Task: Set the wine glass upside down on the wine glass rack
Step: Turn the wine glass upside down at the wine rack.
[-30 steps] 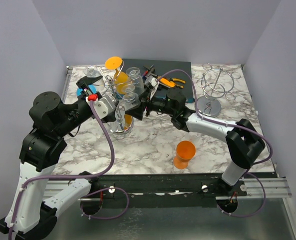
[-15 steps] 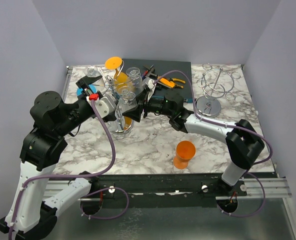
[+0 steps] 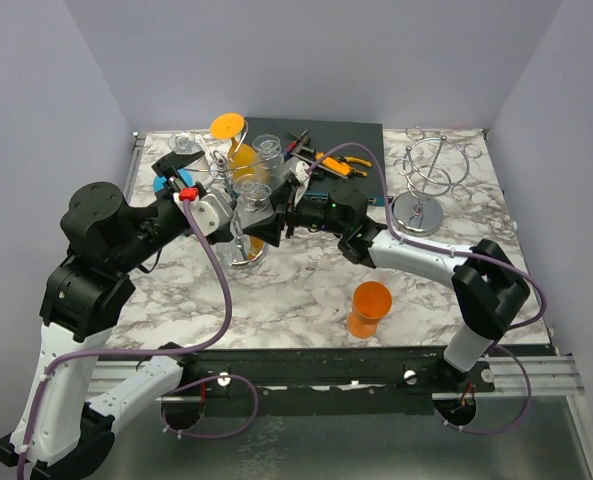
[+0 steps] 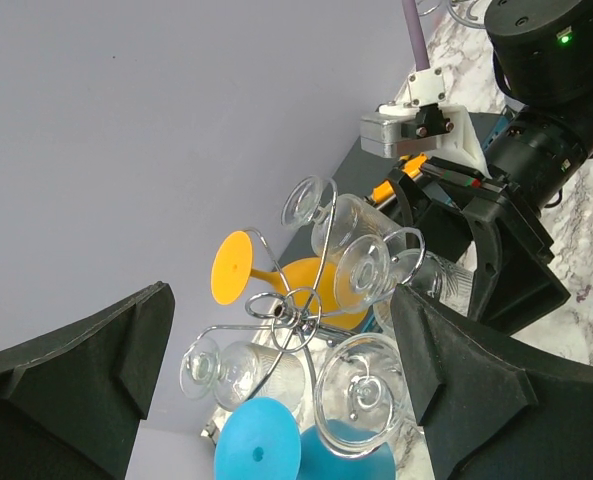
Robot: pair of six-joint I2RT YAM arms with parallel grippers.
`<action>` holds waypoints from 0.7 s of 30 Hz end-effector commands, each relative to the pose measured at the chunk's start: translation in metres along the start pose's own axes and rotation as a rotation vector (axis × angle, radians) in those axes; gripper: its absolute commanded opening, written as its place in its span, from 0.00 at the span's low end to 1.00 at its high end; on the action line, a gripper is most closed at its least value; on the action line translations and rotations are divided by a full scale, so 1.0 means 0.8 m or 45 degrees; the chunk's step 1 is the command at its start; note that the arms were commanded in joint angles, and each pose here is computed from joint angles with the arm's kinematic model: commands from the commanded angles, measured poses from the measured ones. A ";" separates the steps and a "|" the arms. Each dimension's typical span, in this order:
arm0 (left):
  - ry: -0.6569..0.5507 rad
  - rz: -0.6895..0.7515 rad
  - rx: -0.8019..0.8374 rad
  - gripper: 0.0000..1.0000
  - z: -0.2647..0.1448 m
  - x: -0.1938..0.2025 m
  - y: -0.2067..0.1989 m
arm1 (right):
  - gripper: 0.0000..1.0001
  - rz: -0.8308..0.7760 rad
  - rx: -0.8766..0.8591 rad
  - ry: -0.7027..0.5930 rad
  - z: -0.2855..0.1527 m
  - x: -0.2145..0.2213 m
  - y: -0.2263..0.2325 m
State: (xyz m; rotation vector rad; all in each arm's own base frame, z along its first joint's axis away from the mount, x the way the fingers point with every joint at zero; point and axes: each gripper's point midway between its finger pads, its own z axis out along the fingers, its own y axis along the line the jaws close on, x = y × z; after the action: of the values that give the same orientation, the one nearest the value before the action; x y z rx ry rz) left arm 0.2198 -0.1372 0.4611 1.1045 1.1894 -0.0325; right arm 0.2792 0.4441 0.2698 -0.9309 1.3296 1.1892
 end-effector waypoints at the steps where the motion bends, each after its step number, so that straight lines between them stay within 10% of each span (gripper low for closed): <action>1: 0.034 -0.004 -0.007 0.98 0.001 0.008 0.000 | 0.34 -0.133 -0.053 -0.177 -0.006 -0.059 0.022; 21: 0.034 -0.003 0.005 0.98 0.003 0.010 -0.003 | 0.33 -0.215 -0.148 -0.225 -0.021 -0.059 0.045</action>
State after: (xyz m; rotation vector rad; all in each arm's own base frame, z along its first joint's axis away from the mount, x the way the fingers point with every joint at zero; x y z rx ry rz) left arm 0.2213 -0.1376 0.4585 1.1078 1.1958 -0.0321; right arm 0.2625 0.4334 0.2798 -0.9541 1.1996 1.1981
